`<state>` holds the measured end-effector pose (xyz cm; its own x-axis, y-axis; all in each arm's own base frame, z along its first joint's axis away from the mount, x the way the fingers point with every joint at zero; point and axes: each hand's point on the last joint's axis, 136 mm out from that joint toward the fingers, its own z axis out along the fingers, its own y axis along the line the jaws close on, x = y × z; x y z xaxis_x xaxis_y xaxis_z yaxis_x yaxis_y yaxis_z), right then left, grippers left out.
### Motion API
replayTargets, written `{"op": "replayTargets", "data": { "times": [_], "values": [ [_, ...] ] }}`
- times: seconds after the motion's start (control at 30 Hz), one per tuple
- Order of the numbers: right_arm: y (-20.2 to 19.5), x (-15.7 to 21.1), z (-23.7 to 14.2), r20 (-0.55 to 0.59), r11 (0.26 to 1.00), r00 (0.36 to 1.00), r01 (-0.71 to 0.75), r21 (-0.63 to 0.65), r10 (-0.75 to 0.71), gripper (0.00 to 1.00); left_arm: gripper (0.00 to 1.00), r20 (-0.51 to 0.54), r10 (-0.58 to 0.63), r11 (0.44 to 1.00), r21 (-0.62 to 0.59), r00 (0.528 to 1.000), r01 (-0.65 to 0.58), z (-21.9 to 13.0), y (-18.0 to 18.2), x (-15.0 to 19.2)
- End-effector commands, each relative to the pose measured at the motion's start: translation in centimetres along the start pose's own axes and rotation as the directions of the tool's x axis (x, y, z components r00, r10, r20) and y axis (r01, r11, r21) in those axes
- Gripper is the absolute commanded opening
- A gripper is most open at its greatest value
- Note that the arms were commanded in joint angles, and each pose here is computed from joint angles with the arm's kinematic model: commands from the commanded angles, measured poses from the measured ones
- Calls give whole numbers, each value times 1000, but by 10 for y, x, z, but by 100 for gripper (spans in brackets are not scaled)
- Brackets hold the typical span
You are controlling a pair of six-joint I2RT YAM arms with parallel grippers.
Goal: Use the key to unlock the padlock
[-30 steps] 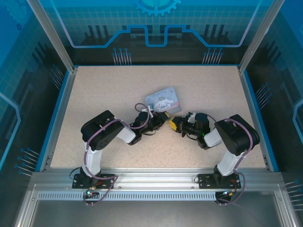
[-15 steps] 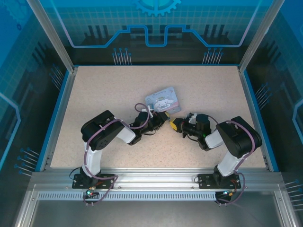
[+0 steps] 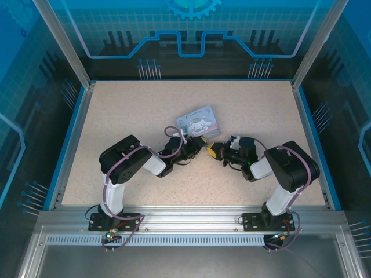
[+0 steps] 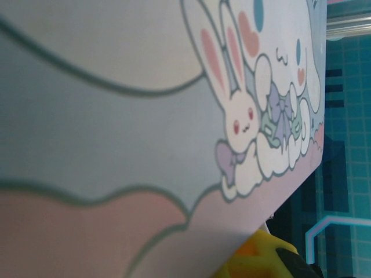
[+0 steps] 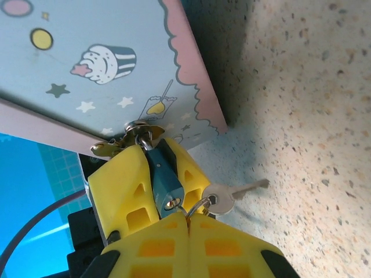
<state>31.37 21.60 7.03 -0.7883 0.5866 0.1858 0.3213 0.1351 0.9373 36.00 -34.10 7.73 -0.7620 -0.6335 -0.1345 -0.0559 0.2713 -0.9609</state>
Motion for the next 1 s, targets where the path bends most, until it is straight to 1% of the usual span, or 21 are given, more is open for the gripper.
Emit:
{"op": "replayTargets", "data": {
  "times": [0.0,0.1,0.23,0.47,0.53,0.63,0.73,0.87,0.97],
  "values": [
    [3,-21,-1,55,1000,998,18,-7,-18,0,0,-65,-30,1000,-9,997,29,1,8,19],
    [11,-25,5,43,999,999,-3,-53,5,0,0,-69,-30,1000,-10,997,29,2,9,21],
    [15,-22,15,21,999,1000,-6,-51,7,0,0,-76,-26,1000,-6,997,26,4,7,24],
    [14,-29,16,9,991,997,-72,-112,74,1,0,-62,-39,999,-33,997,37,1,17,24],
    [10,-29,14,9,992,997,-71,-106,72,20,0,-46,-49,998,-45,998,47,1,20,22],
    [8,-26,8,4,995,999,-52,-86,53,45,0,-21,-68,995,-71,997,67,0,26,16],
    [2,-23,-3,-11,999,1000,-30,-44,29,54,0,-6,-88,992,-95,996,87,0,30,12],
    [-16,-16,-24,-38,997,999,18,73,-15,57,0,-6,-90,988,-124,996,88,0,31,10],
    [-24,-9,-39,-79,966,988,143,214,-129,57,0,-11,-97,985,-144,995,94,1,32,9]
  ]
}}
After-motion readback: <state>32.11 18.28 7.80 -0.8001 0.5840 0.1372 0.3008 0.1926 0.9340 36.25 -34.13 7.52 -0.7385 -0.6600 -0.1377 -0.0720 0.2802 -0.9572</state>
